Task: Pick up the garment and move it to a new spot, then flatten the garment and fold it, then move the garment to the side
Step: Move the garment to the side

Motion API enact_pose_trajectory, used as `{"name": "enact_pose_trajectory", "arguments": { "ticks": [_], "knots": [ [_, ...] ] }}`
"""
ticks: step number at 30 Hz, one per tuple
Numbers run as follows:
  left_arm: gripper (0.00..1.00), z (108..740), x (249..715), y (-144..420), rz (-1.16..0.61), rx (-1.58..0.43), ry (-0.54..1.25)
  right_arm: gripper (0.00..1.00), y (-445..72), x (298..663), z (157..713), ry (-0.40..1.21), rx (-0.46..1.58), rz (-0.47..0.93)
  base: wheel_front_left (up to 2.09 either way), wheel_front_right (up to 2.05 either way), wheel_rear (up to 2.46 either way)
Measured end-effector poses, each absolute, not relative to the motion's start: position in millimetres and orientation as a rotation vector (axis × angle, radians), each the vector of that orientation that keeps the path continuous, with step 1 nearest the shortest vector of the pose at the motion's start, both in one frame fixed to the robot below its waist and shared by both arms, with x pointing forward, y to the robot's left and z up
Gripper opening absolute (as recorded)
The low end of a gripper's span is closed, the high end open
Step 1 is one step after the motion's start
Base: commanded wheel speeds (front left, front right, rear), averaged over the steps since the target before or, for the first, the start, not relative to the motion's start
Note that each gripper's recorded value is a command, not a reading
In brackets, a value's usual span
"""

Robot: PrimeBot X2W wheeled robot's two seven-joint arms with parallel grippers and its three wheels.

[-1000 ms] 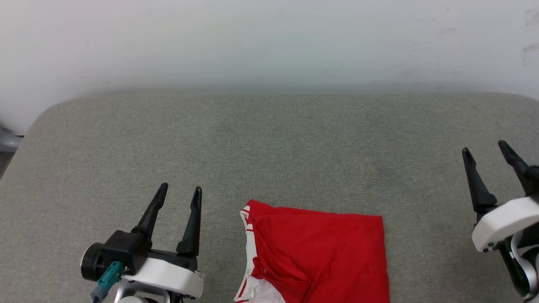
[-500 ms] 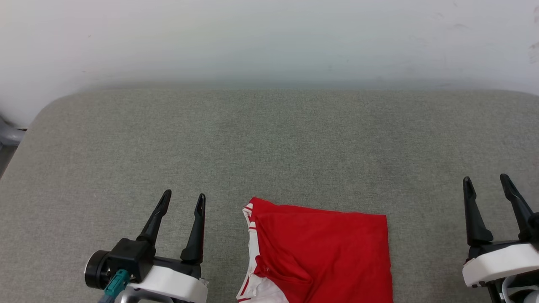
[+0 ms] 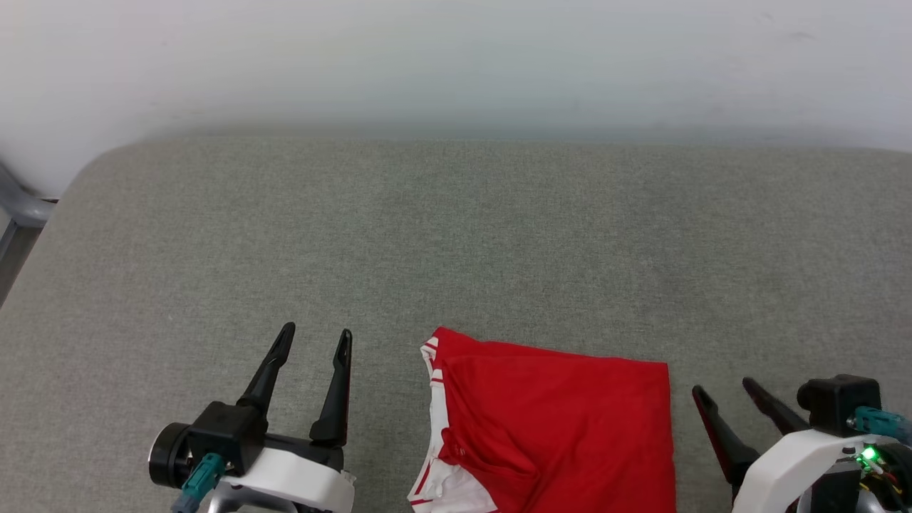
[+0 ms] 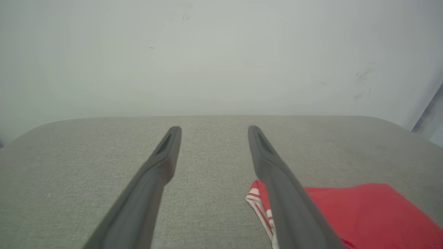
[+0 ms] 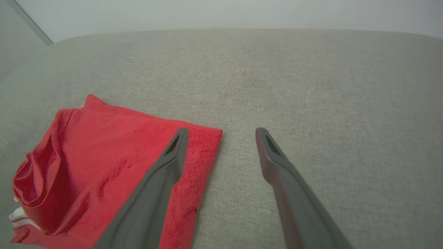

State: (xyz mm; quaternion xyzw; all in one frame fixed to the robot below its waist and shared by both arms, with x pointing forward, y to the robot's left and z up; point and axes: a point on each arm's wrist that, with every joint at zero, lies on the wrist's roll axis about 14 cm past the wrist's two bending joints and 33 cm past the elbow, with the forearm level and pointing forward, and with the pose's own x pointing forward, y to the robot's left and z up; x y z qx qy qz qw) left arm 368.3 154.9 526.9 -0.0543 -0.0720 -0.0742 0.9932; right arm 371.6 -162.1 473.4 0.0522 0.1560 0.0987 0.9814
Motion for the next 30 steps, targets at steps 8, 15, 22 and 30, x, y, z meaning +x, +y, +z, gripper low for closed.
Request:
{"name": "enact_pose_trajectory", "arguments": {
  "ticks": [8, 15, 22, 30],
  "knots": [
    [1.0, 516.0, 374.8, 156.1, -0.143, -0.107, -0.112, 1.0, -138.9, 348.0, 422.2, 0.704, 0.121, 0.295, 0.0, 0.0, 0.0],
    [1.0, 514.1, 380.4, 162.3, -0.122, -0.103, -0.106, 1.0, -121.4, 342.8, 391.5, 0.909, 0.155, 0.321, 0.0, 0.0, 0.0],
    [1.0, 508.6, 381.1, 172.1, -0.091, -0.098, -0.09, 1.0, -103.0, 343.0, 371.6, 1.0, 0.15, 0.365, 0.0, 0.0, 0.0],
    [1.0, 503.3, 381.8, 168.4, -0.101, -0.103, -0.073, 0.0, -102.1, 346.8, 362.6, 1.005, 0.089, 0.387, 0.0, 0.0, 0.0]
  ]
}}
